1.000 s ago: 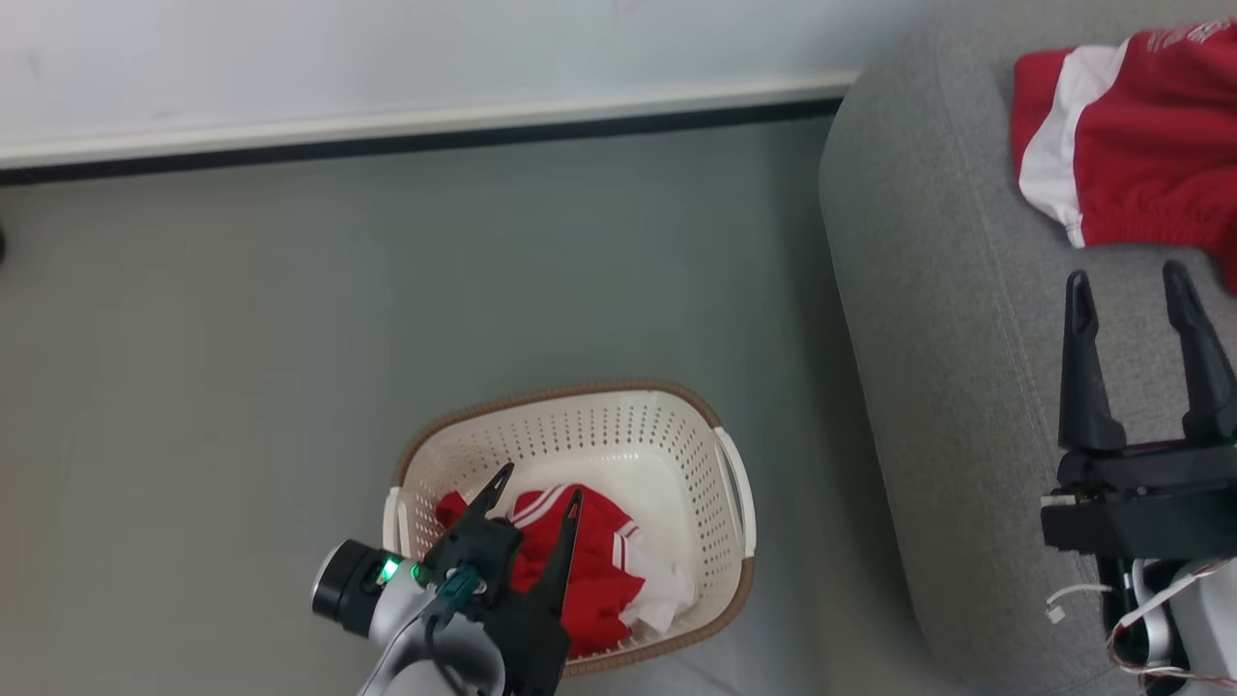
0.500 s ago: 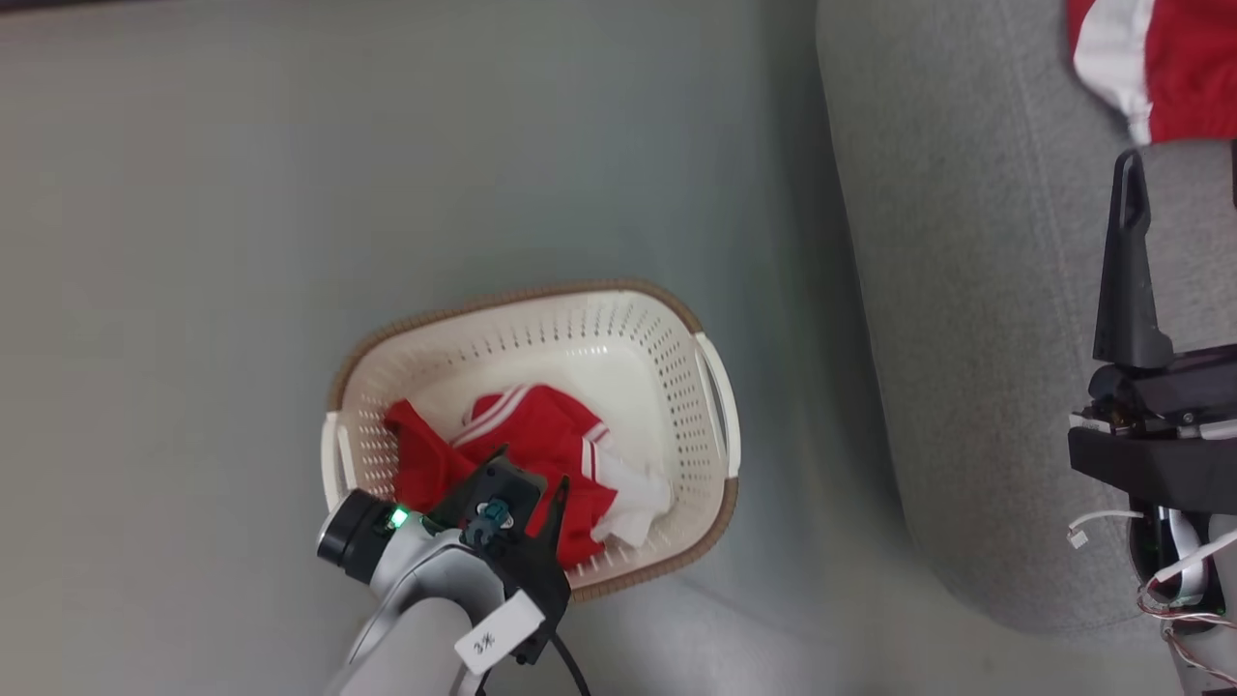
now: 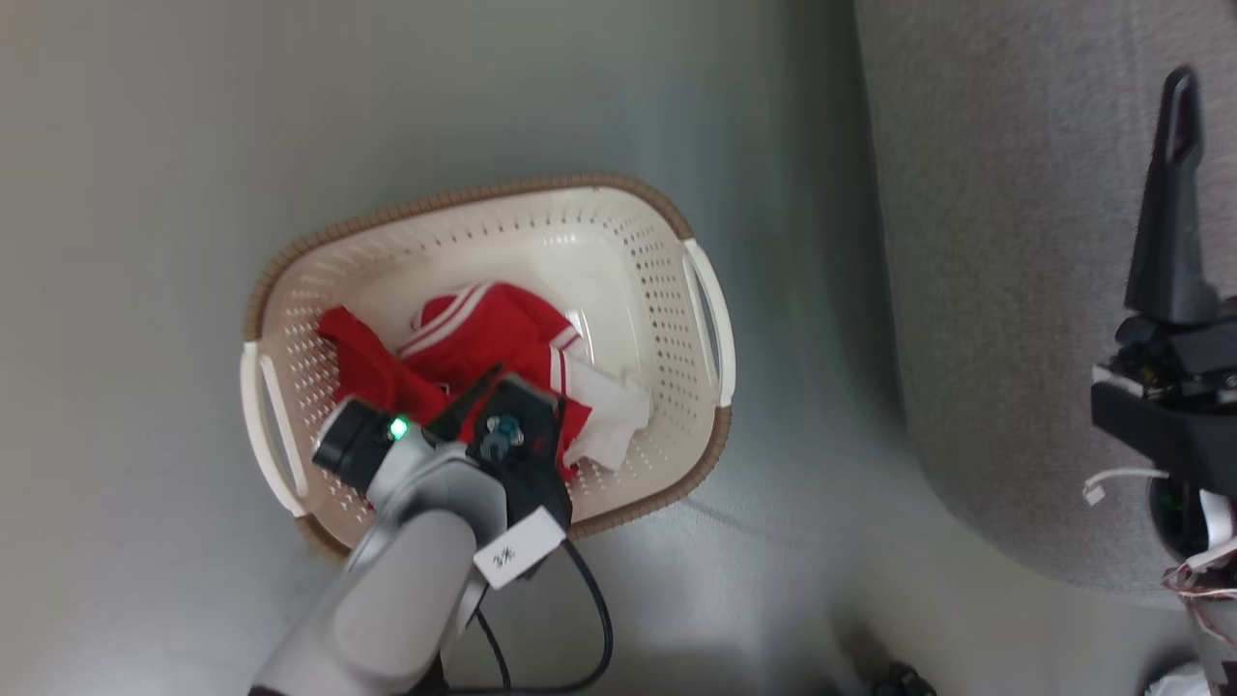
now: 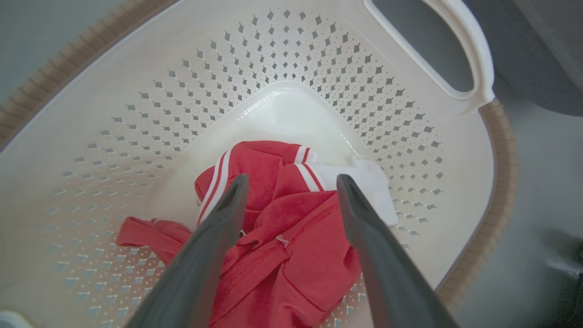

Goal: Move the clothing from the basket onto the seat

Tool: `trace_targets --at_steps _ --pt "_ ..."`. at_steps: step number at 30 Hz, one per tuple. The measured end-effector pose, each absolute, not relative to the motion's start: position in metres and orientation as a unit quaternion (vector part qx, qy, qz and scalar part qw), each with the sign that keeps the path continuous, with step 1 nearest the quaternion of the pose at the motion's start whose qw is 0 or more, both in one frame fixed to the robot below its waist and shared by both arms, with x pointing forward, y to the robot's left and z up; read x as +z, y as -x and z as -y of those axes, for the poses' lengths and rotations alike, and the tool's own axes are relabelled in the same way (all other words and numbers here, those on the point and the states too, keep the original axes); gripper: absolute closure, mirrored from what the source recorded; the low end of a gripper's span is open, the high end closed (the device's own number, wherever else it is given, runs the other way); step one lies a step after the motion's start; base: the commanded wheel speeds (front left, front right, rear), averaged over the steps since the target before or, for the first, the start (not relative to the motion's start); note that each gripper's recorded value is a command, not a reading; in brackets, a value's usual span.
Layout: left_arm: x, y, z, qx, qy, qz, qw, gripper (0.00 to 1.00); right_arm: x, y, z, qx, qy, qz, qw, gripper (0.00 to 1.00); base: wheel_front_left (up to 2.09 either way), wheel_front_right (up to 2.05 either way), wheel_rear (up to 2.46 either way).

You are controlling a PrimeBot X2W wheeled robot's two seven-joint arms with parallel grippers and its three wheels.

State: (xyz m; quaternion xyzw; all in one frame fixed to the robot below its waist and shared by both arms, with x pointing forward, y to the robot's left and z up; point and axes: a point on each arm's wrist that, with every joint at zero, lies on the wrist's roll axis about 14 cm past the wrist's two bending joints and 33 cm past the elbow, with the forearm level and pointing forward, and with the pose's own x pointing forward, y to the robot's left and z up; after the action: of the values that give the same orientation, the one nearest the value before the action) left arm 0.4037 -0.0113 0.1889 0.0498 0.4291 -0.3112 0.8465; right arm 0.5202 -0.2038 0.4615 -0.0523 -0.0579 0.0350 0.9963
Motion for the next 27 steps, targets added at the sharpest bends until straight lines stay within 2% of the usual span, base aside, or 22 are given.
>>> trace_targets --at_steps 11,19,27 --pt "0.133 -0.417 0.02 -0.325 -0.06 -0.464 0.822 0.0 0.431 -0.547 0.198 0.046 0.064 0.063 0.995 0.0 0.0 0.0 0.0" --pt "0.09 -0.39 0.015 -0.332 -0.072 -0.514 0.788 0.0 0.388 -0.55 0.195 0.05 0.066 0.025 0.996 0.0 0.0 0.0 0.0" --pt "0.068 -0.397 0.01 -0.317 -0.097 -0.53 0.78 0.0 0.387 -0.553 0.187 0.064 0.074 0.034 0.995 0.0 0.0 0.0 0.0"
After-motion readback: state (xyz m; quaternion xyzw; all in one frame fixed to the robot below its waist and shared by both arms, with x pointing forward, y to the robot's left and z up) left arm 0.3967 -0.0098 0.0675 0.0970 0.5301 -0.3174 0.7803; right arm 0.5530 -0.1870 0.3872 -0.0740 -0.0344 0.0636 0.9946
